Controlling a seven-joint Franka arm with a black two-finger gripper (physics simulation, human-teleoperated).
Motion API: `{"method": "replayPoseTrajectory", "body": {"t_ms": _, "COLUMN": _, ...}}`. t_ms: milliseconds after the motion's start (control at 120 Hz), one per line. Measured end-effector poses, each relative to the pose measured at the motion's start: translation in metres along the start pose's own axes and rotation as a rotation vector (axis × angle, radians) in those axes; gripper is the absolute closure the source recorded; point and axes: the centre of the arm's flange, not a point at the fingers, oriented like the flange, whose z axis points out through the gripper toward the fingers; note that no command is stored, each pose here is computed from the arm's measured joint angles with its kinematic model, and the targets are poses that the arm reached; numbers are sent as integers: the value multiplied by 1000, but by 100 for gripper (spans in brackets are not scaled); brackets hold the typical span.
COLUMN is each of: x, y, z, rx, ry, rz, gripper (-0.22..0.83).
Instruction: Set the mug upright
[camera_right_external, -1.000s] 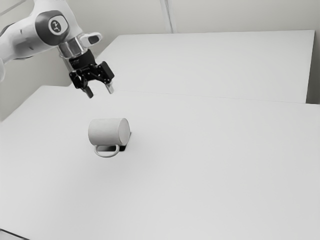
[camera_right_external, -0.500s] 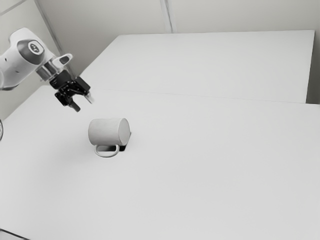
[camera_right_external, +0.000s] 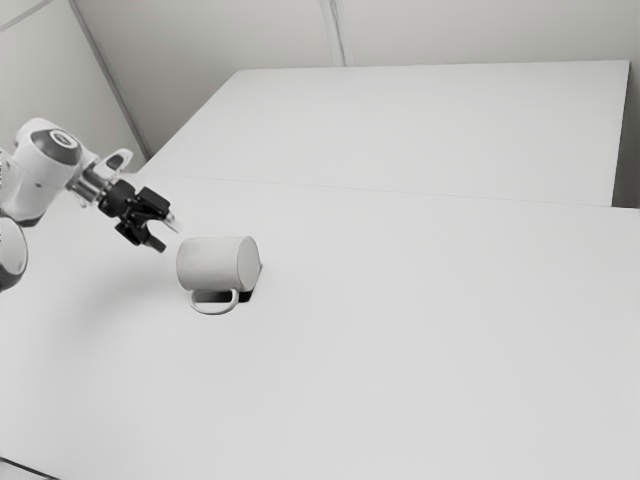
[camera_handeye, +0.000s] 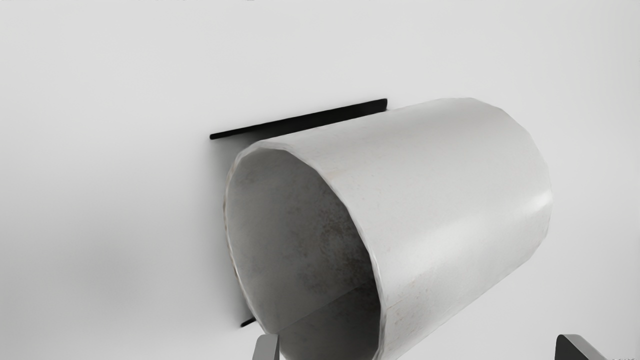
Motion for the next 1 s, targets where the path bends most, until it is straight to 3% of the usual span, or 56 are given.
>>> {"method": "replayPoseTrajectory", "body": {"t_ms": 500, "x": 4, "y": -26, "z": 43, "rx": -241, "ry": -2, "rz": 43, "gripper": 1}}
{"method": "replayPoseTrajectory", "body": {"t_ms": 875, "x": -4, "y": -26, "z": 74, "rx": -418, "ry": -74, "rz": 74, "gripper": 32}}
{"method": "replayPoseTrajectory", "body": {"t_ms": 1000, "x": -4, "y": -20, "z": 75, "rx": -445, "ry": -86, "rz": 91, "gripper": 51}}
